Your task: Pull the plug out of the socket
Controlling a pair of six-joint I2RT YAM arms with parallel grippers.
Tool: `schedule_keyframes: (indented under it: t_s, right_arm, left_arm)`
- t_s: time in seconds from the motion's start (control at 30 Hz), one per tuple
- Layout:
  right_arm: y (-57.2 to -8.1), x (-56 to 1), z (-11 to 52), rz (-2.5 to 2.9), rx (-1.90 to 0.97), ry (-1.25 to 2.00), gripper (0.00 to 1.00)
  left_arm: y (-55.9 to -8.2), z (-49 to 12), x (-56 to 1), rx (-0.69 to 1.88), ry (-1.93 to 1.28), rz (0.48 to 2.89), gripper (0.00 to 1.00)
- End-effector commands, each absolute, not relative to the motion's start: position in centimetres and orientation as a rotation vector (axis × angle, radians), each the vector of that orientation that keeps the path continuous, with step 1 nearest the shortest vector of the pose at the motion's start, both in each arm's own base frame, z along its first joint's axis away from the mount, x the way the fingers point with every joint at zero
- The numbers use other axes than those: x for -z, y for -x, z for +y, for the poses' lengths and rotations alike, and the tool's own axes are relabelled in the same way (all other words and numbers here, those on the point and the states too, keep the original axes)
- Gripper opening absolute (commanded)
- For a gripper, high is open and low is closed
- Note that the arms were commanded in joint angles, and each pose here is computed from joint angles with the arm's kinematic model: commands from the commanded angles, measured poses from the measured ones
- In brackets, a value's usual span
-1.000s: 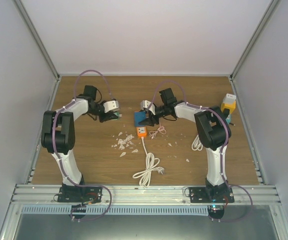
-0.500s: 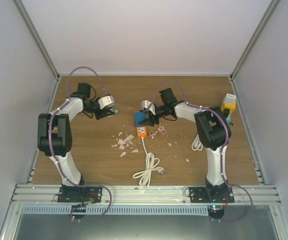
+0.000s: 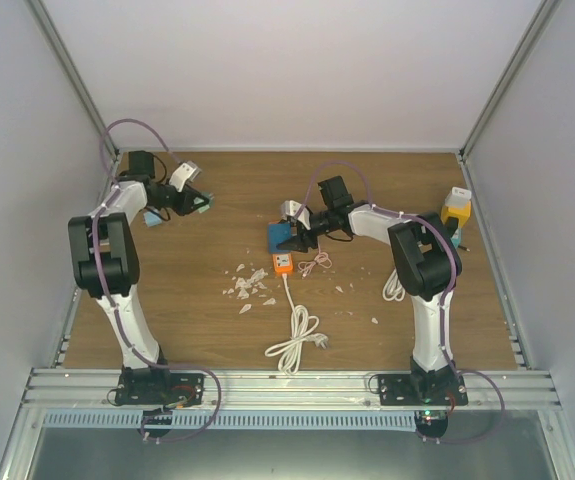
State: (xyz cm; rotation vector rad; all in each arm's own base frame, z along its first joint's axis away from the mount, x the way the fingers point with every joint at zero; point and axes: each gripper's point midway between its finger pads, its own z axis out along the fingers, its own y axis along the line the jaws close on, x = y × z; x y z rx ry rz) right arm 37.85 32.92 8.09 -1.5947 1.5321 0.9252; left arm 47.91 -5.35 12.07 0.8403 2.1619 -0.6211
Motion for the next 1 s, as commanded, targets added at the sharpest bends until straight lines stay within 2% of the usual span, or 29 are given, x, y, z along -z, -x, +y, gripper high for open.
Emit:
schedule_keyframes:
  t_s: [0.0,0.23,0.4,0.7,0.97]
  right_arm:
    - [-36.0,-2.8,31.0,1.742,-0.950,1.618,0.09]
    - [-35.9,-2.8,31.1,1.742,-0.953,1.621,0.09]
    - [-35.9,-2.8,31.0,1.741,-0.953,1.622,0.10]
    - [-35.9,-2.9,31.2,1.742,-0.957,1.623,0.10]
    - [-35.8,-2.9,31.3,1.743,-0.955,1.630,0.10]
  left_arm:
    - [-49.0,-4.6,-10.8,0.797,-0.642,2.228,0.26]
    - [-50.3,-2.8,-8.6,0.946,-0.419,2.301,0.28]
    - [-50.5,-1.9,-6.9,0.916,-0.380,2.358,0.34]
    - [-50.4,-0.4,-4.5,0.837,-0.343,2.457,0.53]
    - [-51.0,0.9,-5.0,0.706,-0.363,2.464,0.54]
